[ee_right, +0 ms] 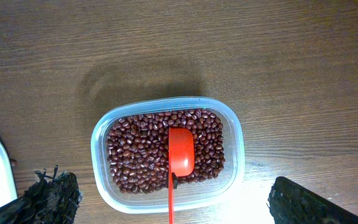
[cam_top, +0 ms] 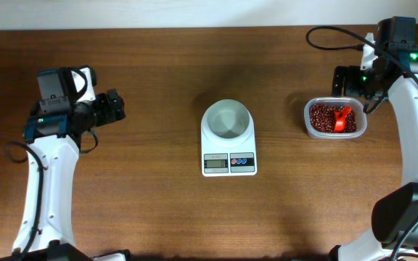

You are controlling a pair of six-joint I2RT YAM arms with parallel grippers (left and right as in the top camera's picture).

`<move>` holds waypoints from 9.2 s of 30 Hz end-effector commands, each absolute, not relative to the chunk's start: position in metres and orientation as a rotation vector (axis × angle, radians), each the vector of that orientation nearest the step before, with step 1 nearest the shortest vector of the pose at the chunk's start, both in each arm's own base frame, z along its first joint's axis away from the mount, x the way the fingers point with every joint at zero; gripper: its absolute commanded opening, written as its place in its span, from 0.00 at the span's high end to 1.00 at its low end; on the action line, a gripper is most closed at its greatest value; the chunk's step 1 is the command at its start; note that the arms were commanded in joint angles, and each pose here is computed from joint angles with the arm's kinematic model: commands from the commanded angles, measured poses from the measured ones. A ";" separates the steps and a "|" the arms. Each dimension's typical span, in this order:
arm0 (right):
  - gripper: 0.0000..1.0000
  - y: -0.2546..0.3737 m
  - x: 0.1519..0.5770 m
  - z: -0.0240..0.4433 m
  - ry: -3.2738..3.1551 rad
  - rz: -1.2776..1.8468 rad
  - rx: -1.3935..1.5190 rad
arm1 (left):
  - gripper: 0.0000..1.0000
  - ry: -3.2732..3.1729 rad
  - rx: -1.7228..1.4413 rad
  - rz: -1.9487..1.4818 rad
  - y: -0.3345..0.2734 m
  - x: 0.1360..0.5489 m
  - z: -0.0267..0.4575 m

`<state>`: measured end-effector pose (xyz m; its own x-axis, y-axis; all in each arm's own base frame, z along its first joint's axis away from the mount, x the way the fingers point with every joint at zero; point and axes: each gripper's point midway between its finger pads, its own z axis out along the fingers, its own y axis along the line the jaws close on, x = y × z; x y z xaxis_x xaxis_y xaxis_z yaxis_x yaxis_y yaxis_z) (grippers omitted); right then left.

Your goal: Scoop item into bowl and weigh 50g on scale

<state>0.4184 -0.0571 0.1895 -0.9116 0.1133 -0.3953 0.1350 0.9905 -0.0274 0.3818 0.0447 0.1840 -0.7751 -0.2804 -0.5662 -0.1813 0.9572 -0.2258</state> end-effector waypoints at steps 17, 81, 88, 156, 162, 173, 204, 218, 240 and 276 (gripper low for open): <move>0.29 -0.067 0.391 0.188 2.801 0.059 0.342 | 0.59 2.760 -0.026 -0.416 -0.138 0.412 0.164; 0.53 -0.050 0.409 0.119 2.849 0.080 0.135 | 0.34 2.828 0.052 -0.583 -0.138 0.426 0.170; 0.57 -0.045 0.398 0.095 2.956 -0.145 0.022 | 0.32 2.835 0.050 -0.582 -0.138 0.424 0.169; 0.96 -0.081 0.383 0.093 2.379 1.278 0.489 | 0.01 2.758 -0.223 -0.203 -0.044 0.457 0.165; 0.96 -0.101 0.373 0.095 2.350 1.286 0.586 | 0.01 2.758 -0.223 -0.203 -0.044 0.457 0.165; 0.96 -0.107 0.372 0.093 2.344 1.303 0.706 | 0.01 2.758 -0.223 -0.203 -0.044 0.457 0.165; 0.96 -0.100 0.370 0.155 1.976 1.597 0.554 | 0.01 2.758 -0.223 -0.203 -0.044 0.457 0.165; 0.96 -0.040 0.380 0.161 2.026 1.733 0.434 | 0.01 2.758 -0.223 -0.203 -0.044 0.457 0.165; 0.96 0.180 0.400 0.136 2.371 1.738 -0.193 | 0.01 2.759 -0.222 -0.203 -0.044 0.457 0.165; 0.96 0.201 0.395 0.190 2.378 0.593 -0.721 | 0.01 2.759 -0.223 -0.203 -0.044 0.457 0.165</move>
<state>0.3937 0.1952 0.1701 -0.7241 -0.3550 -0.5914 -0.5812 0.7758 0.2459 0.4554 -0.0454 0.1492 -0.9360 -0.1673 -0.3098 -0.1203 0.9789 -0.1651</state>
